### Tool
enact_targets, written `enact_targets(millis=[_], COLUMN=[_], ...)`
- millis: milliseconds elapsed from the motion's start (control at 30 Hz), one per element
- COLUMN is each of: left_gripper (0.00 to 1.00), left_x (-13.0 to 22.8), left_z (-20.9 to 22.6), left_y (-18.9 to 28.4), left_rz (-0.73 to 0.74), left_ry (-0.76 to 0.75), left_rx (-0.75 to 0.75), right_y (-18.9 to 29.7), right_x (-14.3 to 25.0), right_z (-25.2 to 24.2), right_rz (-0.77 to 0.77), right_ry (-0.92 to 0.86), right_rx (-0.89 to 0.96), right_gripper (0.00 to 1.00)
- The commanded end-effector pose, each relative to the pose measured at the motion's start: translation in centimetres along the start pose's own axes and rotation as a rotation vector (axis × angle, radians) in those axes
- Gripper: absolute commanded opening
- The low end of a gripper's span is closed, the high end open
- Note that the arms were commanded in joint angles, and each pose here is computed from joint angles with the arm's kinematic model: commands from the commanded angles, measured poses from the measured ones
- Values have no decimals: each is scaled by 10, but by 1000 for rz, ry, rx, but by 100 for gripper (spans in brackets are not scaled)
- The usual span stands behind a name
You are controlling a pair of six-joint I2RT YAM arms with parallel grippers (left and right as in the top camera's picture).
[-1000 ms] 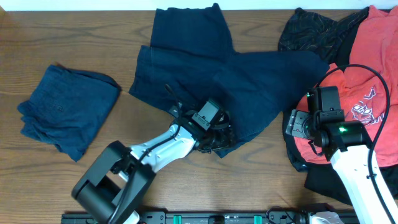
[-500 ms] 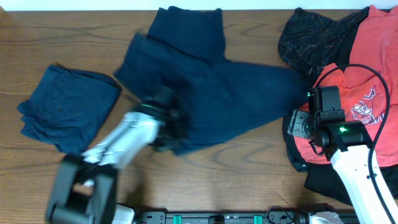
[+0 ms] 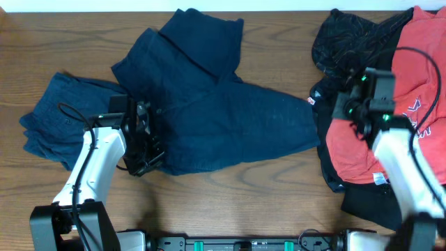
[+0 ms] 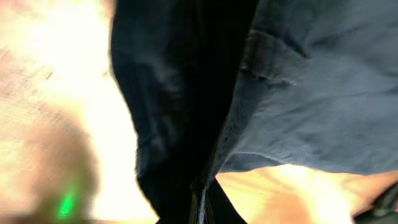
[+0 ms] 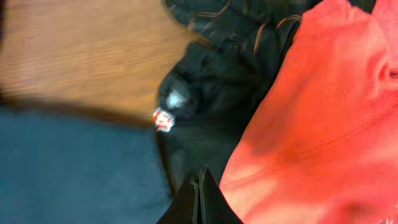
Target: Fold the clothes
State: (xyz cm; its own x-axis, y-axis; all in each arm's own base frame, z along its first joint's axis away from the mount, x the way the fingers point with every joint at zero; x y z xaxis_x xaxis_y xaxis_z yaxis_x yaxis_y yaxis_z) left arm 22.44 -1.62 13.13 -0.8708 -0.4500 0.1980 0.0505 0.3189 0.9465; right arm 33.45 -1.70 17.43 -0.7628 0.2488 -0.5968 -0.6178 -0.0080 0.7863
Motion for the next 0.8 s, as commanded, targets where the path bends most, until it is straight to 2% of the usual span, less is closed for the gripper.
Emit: enact_targets(millis=[0,200,433,500,567,700,767], left_gripper=[6,6,6,6,6,6,6], left_x=[6,2,-3,-3,-3,-3,-3], left_z=[15,15,13,13,13,13,13], left_y=[-2,-2,-3,-3,-3,-3,-3], left_rz=[8,-16,-43,-43,-43,-43,-43], left_ry=[-18,-24,-32,-31,-31,-31,-32], left_rx=[-130,-136,-124,-124,-124,-123,-123], right_y=[-25,-87,-141,-151,-154,-133,-119], right_x=[-22,-23,3,11,16,17,12], right_z=[-11,-8,-18,-33,-58,-128,-160], right_rz=[5,96,179,206,224,207,202], right_ry=[18,53,31,-3,-61,-222,-296], right_rx=[-107,-264,-243,-131,58,520,640], right_gripper=[1,1,1,1,1,1,1])
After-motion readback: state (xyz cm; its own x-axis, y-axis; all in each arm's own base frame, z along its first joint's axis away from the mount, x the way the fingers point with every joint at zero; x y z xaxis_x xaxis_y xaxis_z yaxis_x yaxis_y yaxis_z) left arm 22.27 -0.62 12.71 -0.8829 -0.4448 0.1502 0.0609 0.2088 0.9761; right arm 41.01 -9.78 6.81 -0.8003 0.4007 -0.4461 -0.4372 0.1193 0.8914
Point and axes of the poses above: each gripper's point midway between its finger pads, its own y axis back along the fingers, its own z axis along the line the jaws close on, x = y × z, the point moved 8 cm from there along y, back along the fingers, and after that the axes turned 1 degree about -y, right-handed, at the moved point
